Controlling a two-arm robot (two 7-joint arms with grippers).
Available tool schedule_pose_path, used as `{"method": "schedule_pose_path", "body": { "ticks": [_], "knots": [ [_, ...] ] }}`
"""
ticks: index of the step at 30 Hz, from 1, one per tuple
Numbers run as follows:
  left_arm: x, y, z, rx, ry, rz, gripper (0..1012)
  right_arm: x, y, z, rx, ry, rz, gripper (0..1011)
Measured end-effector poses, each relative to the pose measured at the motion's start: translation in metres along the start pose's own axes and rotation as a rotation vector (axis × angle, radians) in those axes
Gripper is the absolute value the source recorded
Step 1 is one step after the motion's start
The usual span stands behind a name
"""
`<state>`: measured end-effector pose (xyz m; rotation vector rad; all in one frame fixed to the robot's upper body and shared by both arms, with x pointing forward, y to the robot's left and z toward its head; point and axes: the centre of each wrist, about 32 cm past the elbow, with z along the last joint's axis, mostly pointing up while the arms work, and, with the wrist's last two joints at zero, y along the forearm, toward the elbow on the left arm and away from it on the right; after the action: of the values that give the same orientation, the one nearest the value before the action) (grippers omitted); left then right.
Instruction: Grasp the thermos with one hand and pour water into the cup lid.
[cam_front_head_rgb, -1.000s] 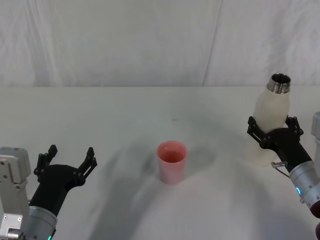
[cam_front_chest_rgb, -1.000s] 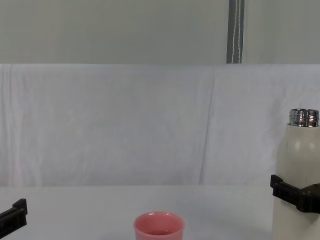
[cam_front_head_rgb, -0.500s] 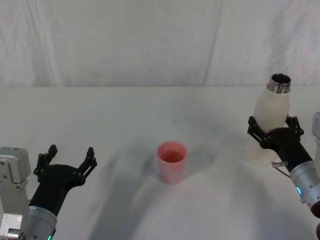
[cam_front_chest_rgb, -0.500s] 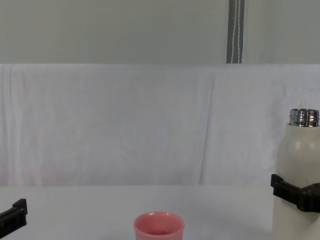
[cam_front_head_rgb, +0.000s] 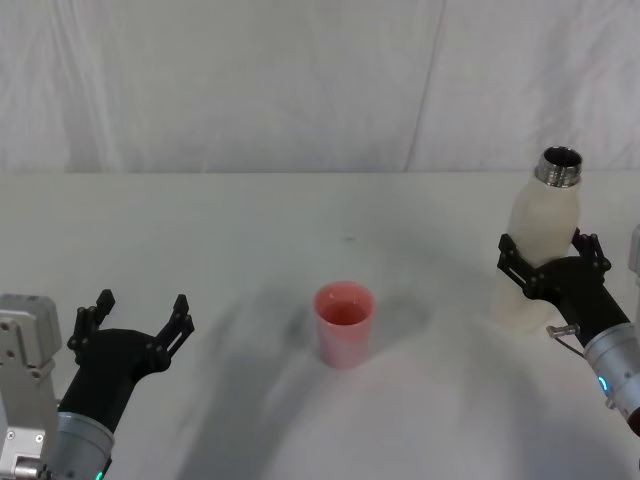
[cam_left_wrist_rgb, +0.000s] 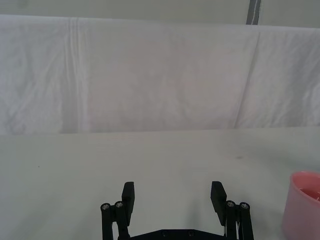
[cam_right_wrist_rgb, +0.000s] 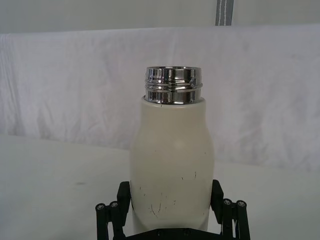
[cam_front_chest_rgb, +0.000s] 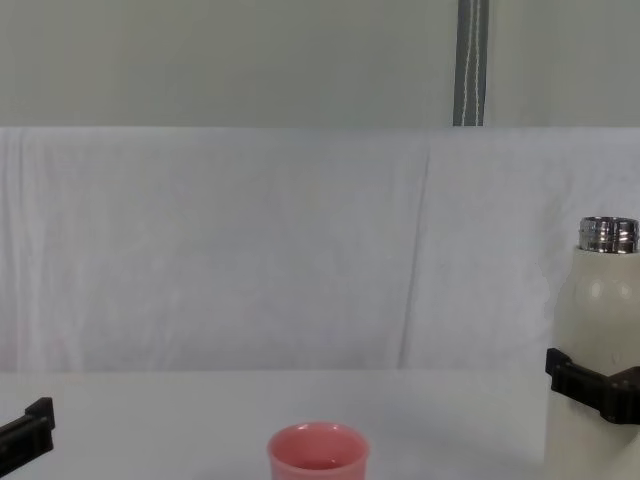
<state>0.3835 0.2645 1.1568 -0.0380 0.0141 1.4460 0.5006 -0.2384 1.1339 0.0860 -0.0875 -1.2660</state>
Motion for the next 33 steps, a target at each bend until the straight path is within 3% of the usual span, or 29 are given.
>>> {"method": "schedule_pose_path", "body": {
  "ticks": [33],
  "knots": [
    [0.0000,0.000,0.000,0.000,0.000,0.000,1001,-0.0013,-0.022,0.009,-0.010,0.006,-0.008,1001]
  ]
}}
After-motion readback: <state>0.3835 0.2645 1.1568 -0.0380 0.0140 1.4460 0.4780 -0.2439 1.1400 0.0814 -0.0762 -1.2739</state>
